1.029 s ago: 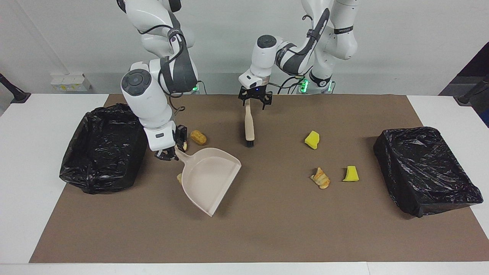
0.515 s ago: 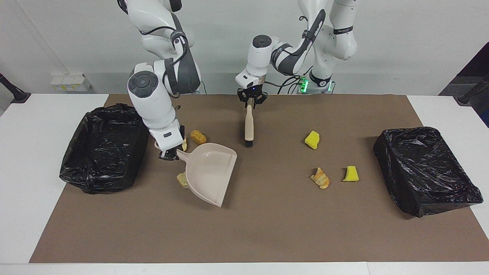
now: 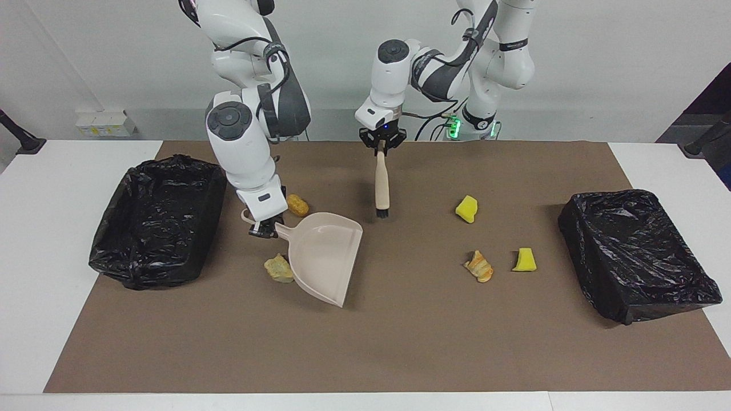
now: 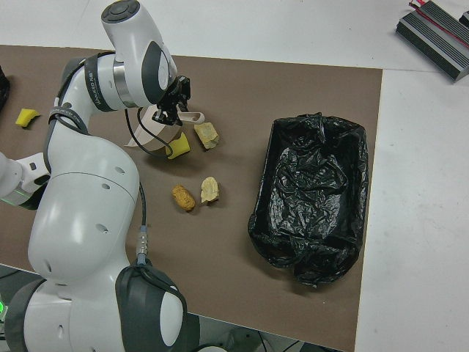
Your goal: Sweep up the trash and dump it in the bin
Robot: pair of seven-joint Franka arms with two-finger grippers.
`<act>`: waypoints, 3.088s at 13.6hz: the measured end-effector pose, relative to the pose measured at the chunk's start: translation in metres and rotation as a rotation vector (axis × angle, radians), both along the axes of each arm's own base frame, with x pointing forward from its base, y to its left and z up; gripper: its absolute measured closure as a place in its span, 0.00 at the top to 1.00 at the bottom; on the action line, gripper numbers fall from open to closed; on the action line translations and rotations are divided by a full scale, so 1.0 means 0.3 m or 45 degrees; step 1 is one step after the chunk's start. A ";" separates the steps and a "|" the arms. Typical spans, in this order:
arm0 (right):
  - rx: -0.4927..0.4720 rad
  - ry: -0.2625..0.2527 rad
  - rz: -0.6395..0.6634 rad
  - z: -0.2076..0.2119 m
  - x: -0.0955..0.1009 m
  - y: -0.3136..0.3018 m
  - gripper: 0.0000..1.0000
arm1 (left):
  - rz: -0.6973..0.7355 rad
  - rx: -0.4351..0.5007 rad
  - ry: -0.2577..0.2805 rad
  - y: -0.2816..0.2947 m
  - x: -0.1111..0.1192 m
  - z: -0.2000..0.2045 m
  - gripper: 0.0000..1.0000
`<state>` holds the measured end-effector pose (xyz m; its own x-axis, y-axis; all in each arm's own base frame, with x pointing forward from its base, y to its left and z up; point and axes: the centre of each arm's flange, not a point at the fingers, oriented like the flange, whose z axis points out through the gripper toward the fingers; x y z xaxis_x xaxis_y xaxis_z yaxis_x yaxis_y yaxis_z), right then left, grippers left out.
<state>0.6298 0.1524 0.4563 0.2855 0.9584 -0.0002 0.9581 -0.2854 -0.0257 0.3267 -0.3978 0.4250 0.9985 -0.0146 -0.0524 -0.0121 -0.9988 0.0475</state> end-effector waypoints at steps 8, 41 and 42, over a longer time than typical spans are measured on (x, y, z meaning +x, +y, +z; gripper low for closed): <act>0.007 -0.022 0.081 -0.097 -0.048 0.223 0.33 | 0.248 0.180 -0.134 0.437 0.388 0.006 0.26; 0.011 -0.034 0.088 -0.292 -0.141 0.400 0.33 | -0.213 -0.146 -0.033 0.127 0.278 -0.224 0.26; 0.011 -0.034 0.088 -0.292 -0.141 0.399 0.33 | -0.164 -0.150 -0.031 0.112 0.278 -0.207 0.26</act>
